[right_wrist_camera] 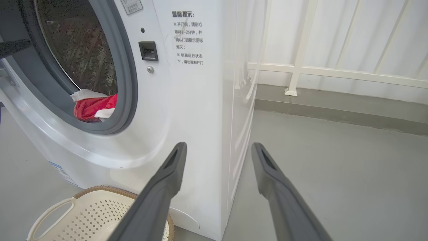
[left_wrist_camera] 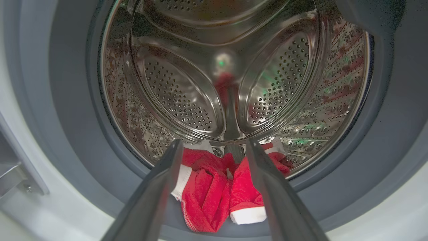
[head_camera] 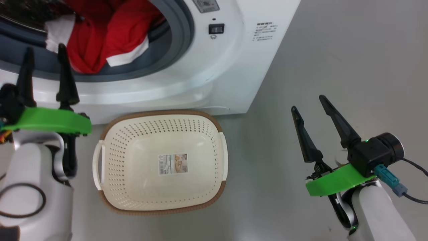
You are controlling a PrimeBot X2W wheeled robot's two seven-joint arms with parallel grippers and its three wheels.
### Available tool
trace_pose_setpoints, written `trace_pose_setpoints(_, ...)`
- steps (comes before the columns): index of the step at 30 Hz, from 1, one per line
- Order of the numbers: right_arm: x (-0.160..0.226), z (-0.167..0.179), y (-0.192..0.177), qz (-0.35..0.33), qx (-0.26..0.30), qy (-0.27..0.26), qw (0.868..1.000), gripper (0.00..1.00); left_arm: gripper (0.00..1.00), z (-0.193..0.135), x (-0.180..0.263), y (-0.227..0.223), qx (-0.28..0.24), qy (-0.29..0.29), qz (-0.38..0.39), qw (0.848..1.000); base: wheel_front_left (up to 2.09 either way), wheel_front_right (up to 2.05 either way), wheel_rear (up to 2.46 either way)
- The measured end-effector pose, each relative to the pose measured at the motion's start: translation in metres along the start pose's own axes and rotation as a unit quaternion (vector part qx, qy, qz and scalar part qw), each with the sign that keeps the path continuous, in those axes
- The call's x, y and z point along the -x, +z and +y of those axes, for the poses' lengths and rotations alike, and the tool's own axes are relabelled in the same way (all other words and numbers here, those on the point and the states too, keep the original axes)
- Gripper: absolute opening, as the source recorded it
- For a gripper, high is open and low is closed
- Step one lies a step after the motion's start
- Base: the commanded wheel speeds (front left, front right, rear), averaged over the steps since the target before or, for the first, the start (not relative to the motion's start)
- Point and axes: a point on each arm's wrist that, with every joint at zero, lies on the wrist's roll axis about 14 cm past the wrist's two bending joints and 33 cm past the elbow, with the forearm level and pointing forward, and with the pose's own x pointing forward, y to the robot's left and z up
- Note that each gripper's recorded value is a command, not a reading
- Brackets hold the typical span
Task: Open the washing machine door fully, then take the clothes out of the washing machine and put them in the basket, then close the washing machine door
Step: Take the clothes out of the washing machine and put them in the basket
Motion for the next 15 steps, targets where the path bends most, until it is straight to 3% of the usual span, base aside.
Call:
trace_pose_setpoints(8, -0.009, -0.011, -0.011, 0.008, 0.0, -0.01, 1.0, 1.0, 1.0, -0.012, -0.033, -0.016, -0.006, -0.021, 0.01, 1.0, 0.0, 0.0, 0.0)
trace_pose_setpoints(15, -0.012, -0.02, -0.028, 0.027, -0.004, -0.02, 0.999, 1.0, 1.0, -0.015, -0.055, -0.056, -0.039, -0.025, 0.065, 0.997, 0.0, 0.0, 0.0)
